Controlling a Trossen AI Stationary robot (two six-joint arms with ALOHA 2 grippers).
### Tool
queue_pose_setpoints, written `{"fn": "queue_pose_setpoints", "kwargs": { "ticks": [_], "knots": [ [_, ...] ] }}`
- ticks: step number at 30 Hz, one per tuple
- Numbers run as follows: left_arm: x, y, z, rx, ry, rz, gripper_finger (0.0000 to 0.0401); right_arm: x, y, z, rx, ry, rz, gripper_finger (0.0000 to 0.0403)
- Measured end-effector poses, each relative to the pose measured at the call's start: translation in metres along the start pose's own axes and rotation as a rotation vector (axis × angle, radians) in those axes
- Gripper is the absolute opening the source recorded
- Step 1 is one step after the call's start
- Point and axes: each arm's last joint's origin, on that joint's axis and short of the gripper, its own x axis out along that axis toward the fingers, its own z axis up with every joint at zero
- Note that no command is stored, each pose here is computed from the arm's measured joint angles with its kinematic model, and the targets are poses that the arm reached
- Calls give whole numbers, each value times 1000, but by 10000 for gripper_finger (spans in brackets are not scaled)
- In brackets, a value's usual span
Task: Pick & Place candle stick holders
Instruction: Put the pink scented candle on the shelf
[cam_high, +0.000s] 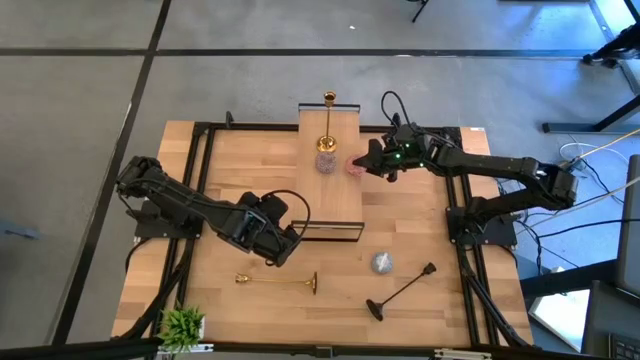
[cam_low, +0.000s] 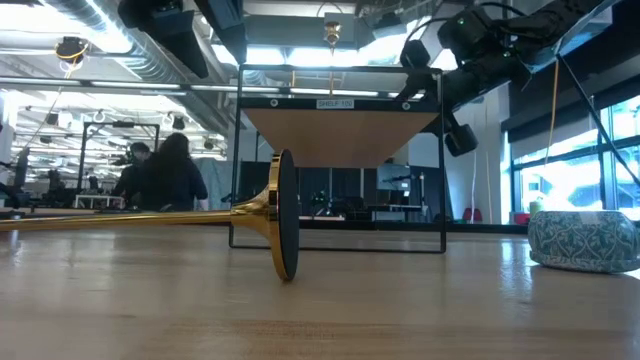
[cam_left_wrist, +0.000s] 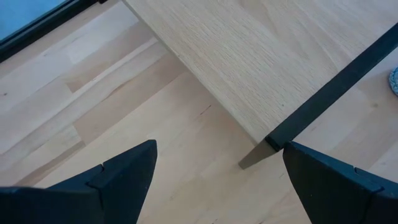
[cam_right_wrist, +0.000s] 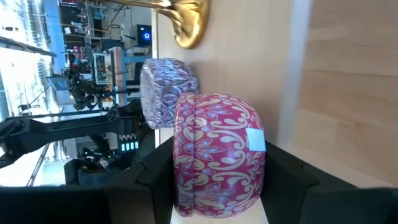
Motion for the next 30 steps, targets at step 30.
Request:
{"fn": "queue_pose_setpoints", "kwargs": {
  "ticks": [30],
  "knots": [
    [0,0,0,2,0,-1,346,1,25,6,-94,-4,-10,197]
  ]
}}
